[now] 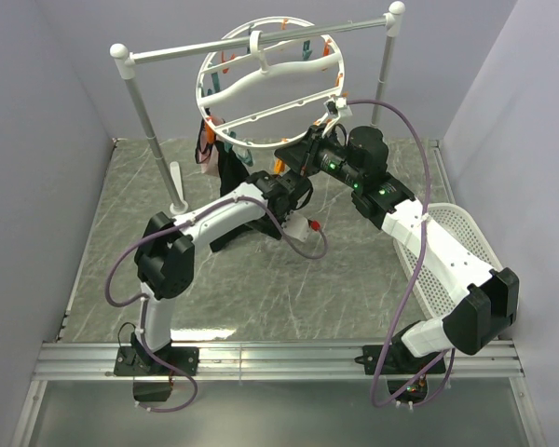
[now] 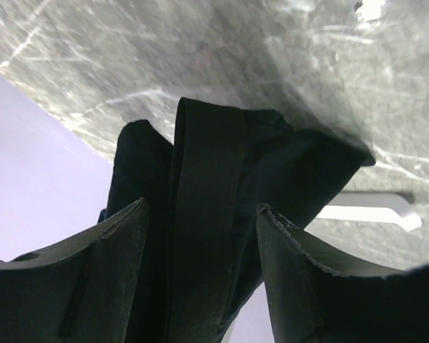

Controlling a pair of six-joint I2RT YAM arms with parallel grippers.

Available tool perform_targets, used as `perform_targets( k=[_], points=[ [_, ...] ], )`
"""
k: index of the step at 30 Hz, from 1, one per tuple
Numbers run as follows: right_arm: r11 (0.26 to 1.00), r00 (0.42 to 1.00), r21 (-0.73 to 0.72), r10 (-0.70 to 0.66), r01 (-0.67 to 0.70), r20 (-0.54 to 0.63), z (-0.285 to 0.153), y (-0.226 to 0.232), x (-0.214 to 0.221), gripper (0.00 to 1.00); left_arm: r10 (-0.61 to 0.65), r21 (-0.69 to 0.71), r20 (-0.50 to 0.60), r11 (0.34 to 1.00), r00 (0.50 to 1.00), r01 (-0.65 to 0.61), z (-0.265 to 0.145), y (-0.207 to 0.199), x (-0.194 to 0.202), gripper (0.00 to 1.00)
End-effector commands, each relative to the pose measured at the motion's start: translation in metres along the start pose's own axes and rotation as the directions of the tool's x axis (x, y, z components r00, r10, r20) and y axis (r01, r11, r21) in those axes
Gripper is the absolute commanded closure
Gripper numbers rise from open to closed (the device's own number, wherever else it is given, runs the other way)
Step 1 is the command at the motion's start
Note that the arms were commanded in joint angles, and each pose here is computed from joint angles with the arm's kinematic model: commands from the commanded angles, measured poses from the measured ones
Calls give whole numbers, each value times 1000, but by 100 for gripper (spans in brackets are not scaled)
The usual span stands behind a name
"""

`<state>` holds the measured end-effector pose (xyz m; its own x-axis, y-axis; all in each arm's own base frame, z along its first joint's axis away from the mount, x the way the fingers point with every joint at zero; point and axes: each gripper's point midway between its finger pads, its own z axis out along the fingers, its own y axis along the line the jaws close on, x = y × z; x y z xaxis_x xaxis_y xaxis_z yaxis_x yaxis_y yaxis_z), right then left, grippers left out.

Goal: Clip the underwear to the hanger

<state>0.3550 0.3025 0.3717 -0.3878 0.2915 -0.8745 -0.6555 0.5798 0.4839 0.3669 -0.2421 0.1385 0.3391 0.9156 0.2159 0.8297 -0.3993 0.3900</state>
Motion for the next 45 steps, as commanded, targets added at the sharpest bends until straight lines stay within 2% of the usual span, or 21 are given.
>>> perform_targets(
  k=[1,8,12,13,17,18,20,25,33,38,45],
  points=[
    [998,998,-47,-32,34,52,-6,20,-22,100,-23,-5,-68,1000,997,23,-9,7,13,35],
    [998,998,-40,-38,40,51,-6,18,-21,100,-16,37,-89,999,996,19,-9,-4,19,55],
    [998,998,-35,-40,43,57,-6,17,-22,100,-11,60,-68,998,998,15,-13,-10,18,74],
    [998,997,-35,-43,45,60,-6,18,-24,100,-1,67,-66,998,998,6,-15,-13,19,77],
    [998,997,-33,-42,44,60,-4,17,-24,100,16,78,-1,997,1000,-16,-23,-20,15,89],
    [999,997,-31,-41,43,61,-4,16,-24,100,22,75,18,997,1000,-24,-26,-21,13,95],
    [999,997,-26,-40,42,62,-4,15,-24,100,43,62,61,997,997,-46,-34,-26,13,100],
    [999,997,-21,-27,29,66,-4,12,-25,100,53,15,169,998,984,-56,-53,-38,9,100],
    [1000,997,-20,-20,22,70,-4,12,-27,100,70,-161,340,987,938,-15,-88,-30,-2,100],
    [999,998,-34,-18,20,67,-6,13,-26,100,32,-194,478,979,878,70,-111,-22,-8,100],
    [997,998,-69,-36,39,54,-7,15,-22,100,14,-320,629,915,777,243,-150,-1,1,100]
  ],
)
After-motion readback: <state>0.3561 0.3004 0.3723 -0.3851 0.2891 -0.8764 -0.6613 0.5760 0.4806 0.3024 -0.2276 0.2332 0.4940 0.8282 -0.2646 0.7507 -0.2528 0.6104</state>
